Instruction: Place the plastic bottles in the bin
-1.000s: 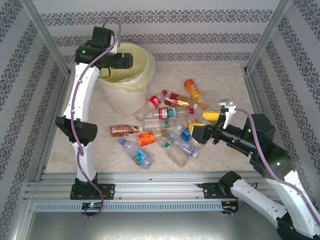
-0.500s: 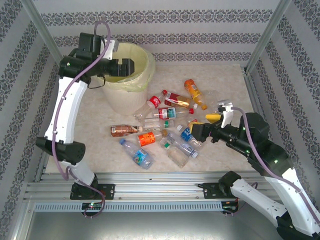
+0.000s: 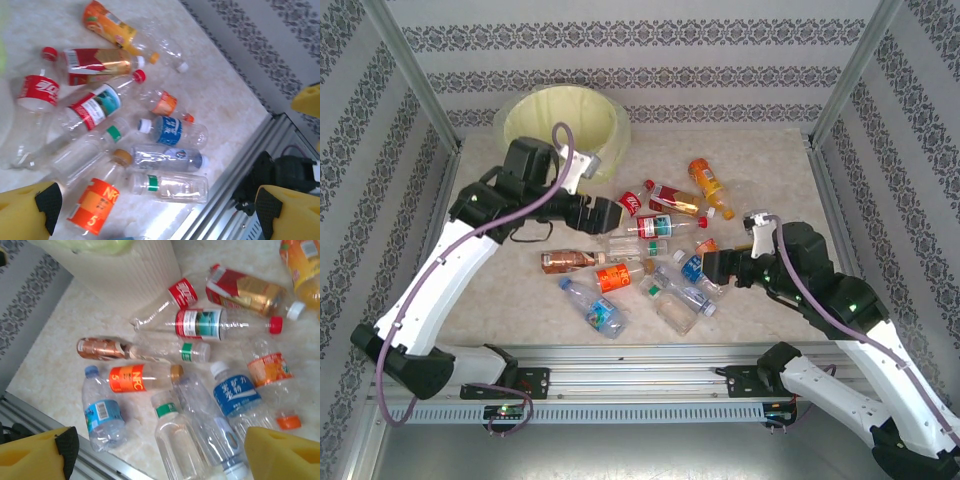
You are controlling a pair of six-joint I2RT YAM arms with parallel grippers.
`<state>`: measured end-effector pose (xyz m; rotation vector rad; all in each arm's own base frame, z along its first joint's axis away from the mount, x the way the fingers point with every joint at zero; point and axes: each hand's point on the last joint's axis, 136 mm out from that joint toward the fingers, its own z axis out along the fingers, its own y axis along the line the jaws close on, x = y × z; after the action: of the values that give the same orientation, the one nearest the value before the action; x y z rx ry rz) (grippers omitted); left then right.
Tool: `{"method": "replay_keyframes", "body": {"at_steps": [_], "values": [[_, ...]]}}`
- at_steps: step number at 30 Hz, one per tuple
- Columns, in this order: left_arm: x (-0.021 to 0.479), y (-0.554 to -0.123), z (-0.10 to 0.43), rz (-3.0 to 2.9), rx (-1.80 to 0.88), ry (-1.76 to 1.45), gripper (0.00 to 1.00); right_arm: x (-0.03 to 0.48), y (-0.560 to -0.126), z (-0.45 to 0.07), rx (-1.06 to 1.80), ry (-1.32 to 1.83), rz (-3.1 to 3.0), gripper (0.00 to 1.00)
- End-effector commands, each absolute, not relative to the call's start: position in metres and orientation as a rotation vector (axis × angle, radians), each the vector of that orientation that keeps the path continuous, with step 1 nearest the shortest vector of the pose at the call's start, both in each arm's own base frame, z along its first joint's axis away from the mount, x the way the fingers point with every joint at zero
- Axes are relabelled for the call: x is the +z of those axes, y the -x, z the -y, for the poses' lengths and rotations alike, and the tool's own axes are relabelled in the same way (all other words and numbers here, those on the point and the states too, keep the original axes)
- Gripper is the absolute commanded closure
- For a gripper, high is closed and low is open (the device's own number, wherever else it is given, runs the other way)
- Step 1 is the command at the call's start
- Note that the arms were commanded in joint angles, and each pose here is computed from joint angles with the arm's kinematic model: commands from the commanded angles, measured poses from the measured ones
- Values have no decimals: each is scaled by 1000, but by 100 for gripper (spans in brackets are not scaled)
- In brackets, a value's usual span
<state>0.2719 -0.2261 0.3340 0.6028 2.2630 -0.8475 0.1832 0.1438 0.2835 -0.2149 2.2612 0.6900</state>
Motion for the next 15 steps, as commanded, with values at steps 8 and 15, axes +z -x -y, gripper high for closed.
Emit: {"method": "replay_keyframes", "body": {"at_steps": [8, 15], "values": [[307, -251, 250, -2174, -1067, -645, 0, 210, -162, -147, 621, 221, -2504, 22], [301, -241, 250, -2160, -1096, -687, 0, 167, -158, -164, 549, 315, -2601, 22]]}}
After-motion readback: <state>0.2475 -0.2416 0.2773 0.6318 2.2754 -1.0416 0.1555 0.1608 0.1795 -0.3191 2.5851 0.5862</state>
